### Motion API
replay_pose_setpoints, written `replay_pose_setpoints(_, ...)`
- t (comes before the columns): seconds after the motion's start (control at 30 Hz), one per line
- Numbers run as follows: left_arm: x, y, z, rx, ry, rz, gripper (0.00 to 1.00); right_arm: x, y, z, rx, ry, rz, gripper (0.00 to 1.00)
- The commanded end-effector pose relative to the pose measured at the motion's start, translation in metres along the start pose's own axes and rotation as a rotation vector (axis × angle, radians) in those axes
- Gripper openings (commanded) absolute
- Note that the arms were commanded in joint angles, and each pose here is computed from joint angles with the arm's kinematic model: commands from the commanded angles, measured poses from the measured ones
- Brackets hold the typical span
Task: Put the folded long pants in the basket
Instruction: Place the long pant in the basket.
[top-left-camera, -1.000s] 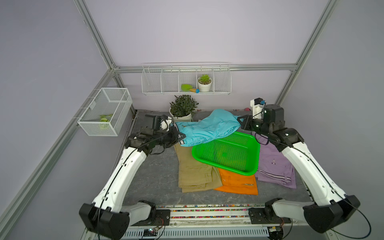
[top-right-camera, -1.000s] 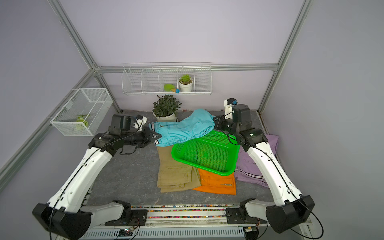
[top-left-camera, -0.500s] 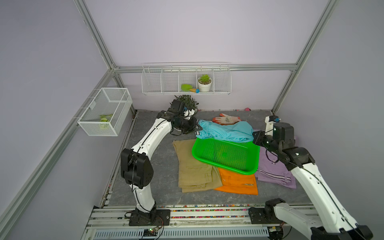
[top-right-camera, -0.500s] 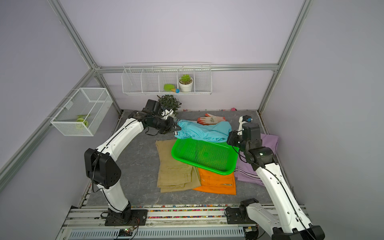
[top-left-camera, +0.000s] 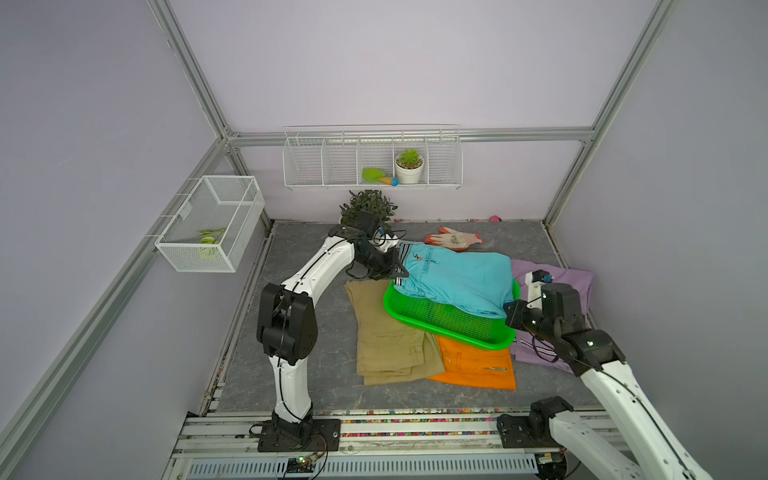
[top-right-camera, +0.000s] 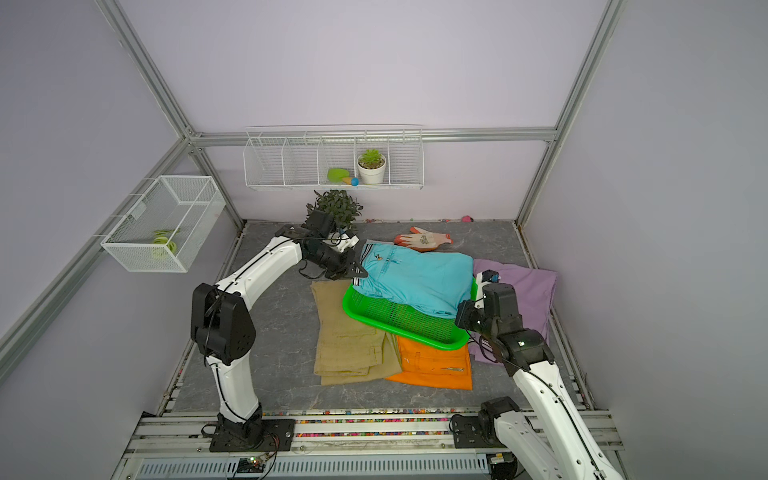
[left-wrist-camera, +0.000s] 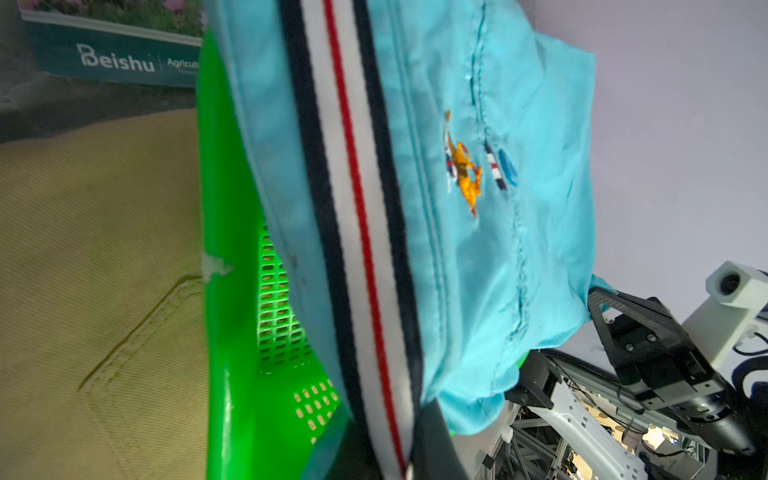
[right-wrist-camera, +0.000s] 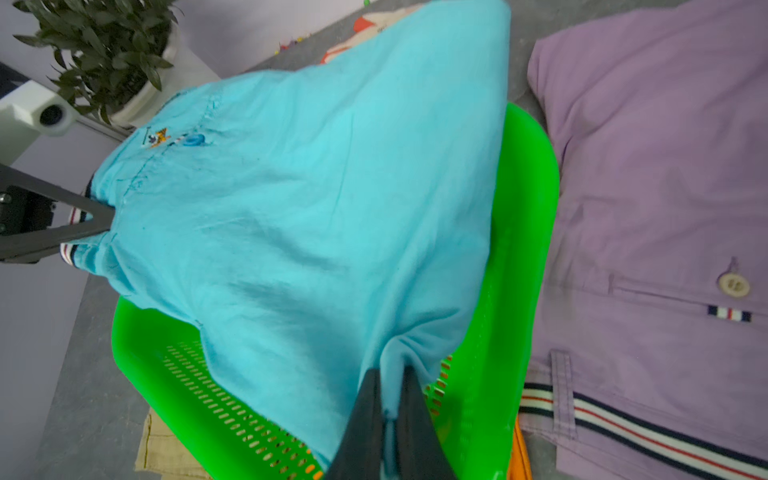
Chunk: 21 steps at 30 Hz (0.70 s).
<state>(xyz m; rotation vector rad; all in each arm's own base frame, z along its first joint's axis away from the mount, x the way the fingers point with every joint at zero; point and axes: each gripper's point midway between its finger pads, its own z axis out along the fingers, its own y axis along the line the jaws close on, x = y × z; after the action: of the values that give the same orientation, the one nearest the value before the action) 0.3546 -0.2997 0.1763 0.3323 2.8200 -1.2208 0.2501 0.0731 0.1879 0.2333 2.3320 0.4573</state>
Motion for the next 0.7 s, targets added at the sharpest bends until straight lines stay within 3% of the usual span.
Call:
replay_pose_setpoints(0.0, 0.001, 0.022, 0.01, -0.044, 0.031, -0.016, 0.0, 0.031, -0.011, 0.005, 0.003, 0.079, 0.053, 0.0)
replay_pose_setpoints(0.67, 0.043, 0.062, 0.026, -0.148, 0.187, -0.104, 0.0, 0.098, -0.007, 0.012, 0.033, 0.336, 0.056, 0.0)
